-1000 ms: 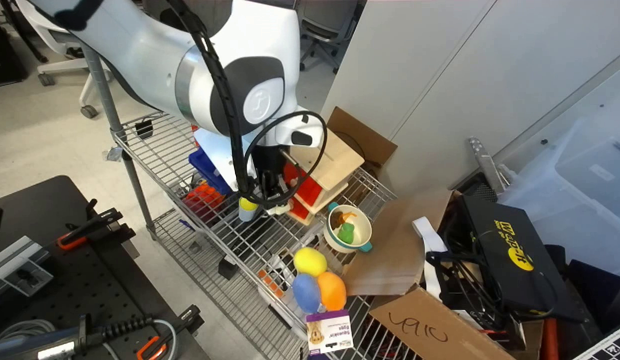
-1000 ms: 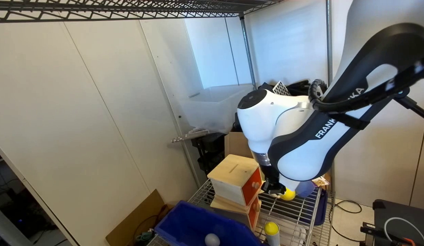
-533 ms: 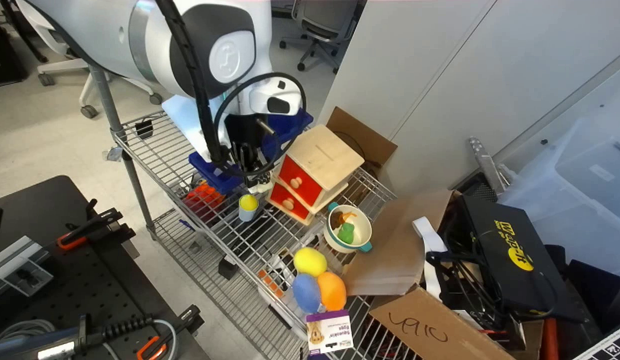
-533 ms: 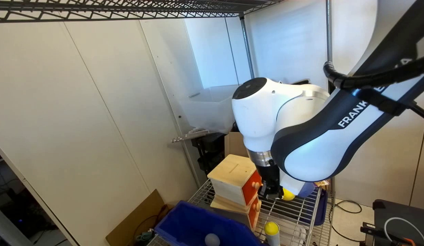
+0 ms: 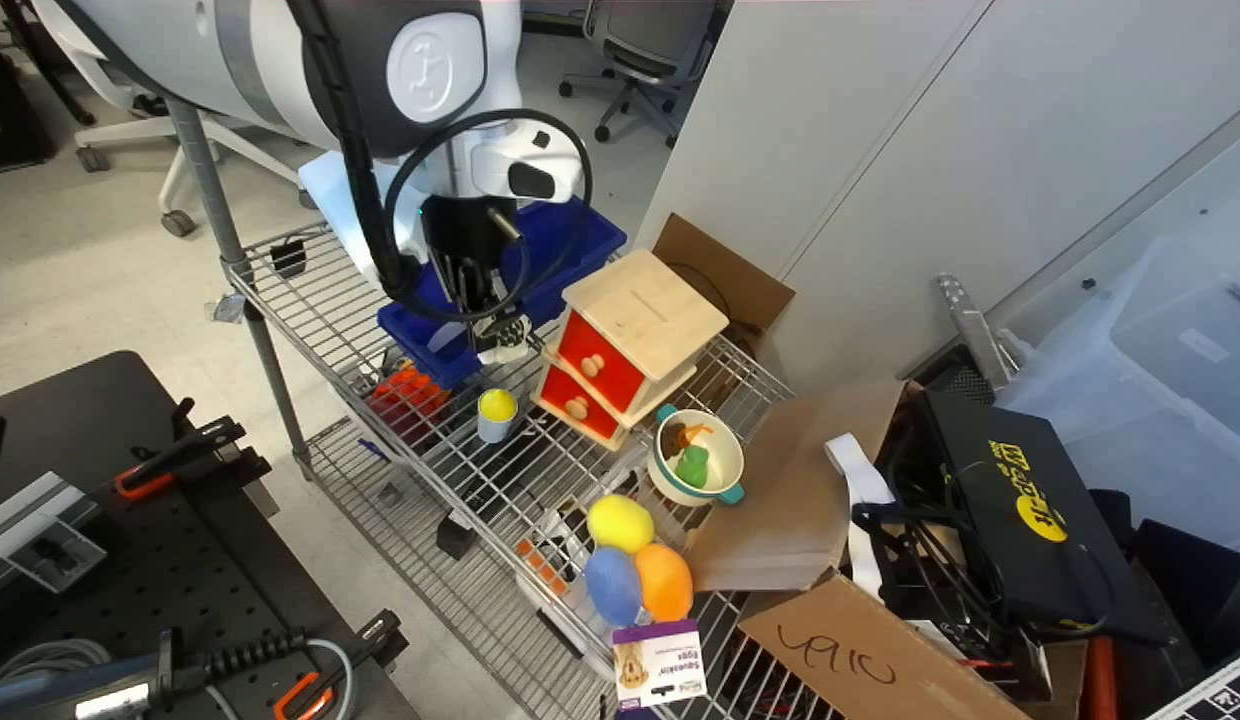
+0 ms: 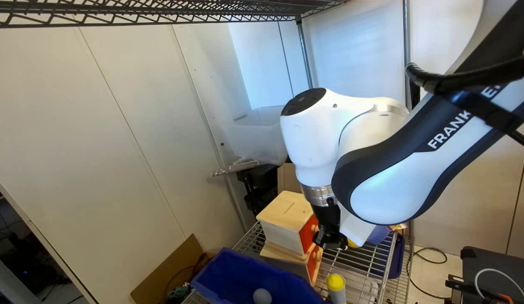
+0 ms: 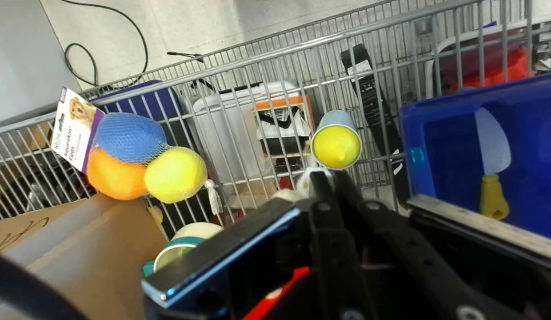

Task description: Put the tortoise doll in the blue box

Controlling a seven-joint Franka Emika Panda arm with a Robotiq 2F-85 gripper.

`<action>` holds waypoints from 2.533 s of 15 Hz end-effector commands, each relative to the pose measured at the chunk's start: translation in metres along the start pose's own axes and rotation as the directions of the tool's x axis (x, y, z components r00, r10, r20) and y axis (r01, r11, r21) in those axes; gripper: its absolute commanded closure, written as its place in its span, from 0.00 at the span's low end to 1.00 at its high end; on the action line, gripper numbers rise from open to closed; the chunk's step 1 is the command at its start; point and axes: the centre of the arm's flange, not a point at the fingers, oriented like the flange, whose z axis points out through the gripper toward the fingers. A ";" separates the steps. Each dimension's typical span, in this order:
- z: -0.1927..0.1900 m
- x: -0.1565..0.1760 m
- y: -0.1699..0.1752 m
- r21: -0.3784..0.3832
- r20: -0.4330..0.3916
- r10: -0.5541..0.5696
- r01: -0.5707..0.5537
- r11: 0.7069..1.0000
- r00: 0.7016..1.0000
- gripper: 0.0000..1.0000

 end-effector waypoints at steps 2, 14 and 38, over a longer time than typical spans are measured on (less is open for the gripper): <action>-0.015 0.004 -0.010 0.093 -0.018 0.048 -0.046 0.995 0.999 0.98; -0.032 0.045 -0.002 0.117 -0.046 0.148 -0.141 0.983 0.988 0.98; -0.019 0.104 0.112 0.024 -0.058 0.505 -0.505 0.863 0.861 0.98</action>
